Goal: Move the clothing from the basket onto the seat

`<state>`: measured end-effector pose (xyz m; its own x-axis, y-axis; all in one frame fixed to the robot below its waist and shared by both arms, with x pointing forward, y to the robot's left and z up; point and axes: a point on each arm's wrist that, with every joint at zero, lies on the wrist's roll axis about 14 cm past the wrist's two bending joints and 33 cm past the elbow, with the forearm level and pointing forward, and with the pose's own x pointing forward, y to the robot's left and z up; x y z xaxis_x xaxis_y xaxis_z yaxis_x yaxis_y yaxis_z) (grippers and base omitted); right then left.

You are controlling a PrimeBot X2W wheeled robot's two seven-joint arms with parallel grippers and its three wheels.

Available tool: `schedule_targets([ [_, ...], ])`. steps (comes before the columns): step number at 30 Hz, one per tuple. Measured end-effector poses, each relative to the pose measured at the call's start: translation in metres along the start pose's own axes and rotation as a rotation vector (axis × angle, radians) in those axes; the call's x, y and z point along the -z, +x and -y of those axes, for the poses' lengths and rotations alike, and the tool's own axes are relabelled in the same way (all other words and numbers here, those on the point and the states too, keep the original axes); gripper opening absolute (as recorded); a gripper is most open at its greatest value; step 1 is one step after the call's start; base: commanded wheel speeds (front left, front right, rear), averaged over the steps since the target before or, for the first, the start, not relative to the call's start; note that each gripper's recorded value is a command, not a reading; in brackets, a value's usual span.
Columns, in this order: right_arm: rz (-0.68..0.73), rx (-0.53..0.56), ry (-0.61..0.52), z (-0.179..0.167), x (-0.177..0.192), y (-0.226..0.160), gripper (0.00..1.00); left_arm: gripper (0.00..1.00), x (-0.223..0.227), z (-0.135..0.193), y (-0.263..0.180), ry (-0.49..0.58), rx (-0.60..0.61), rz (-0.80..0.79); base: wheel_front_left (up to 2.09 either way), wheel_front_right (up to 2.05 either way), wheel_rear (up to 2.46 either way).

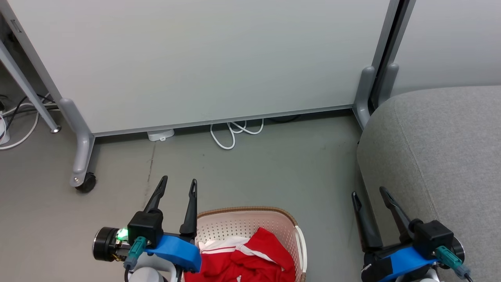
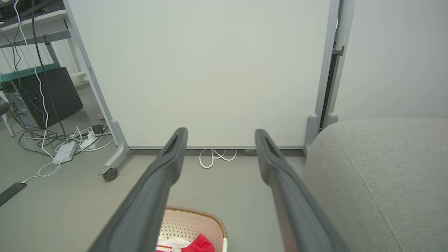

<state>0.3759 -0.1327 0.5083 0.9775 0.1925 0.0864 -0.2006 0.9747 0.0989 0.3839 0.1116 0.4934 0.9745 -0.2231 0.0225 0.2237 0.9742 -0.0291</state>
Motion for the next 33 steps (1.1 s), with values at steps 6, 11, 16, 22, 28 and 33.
schedule_targets([
  [6, -0.008, 0.004, 0.003, 0.001, 0.003, 0.000, 1.00, 1.00, 0.001, 0.000, 0.003, -0.003, 0.000, -0.002, 0.00, 0.00, 0.00],
  [11, -0.016, 0.006, 0.005, 0.002, 0.006, 0.002, 1.00, 1.00, 0.007, 0.010, 0.012, 0.028, 0.055, -0.025, 0.00, 0.00, 0.00],
  [16, -0.013, 0.016, 0.003, 0.009, 0.006, 0.013, 1.00, 1.00, 0.019, 0.012, 0.036, 0.092, 0.129, -0.073, 0.00, 0.00, 0.00],
  [22, -0.025, 0.048, -0.002, 0.025, 0.014, 0.031, 1.00, 1.00, 0.049, 0.015, 0.074, 0.166, 0.219, -0.166, 0.00, 0.00, 0.00],
  [28, -0.057, 0.088, -0.002, 0.045, 0.031, 0.051, 1.00, 1.00, 0.112, 0.018, 0.100, 0.252, 0.326, -0.332, 0.00, 0.00, 0.00],
  [33, -0.098, 0.122, -0.005, 0.062, 0.051, 0.059, 1.00, 1.00, 0.170, 0.027, 0.106, 0.313, 0.431, -0.476, 0.00, 0.00, 0.00],
])
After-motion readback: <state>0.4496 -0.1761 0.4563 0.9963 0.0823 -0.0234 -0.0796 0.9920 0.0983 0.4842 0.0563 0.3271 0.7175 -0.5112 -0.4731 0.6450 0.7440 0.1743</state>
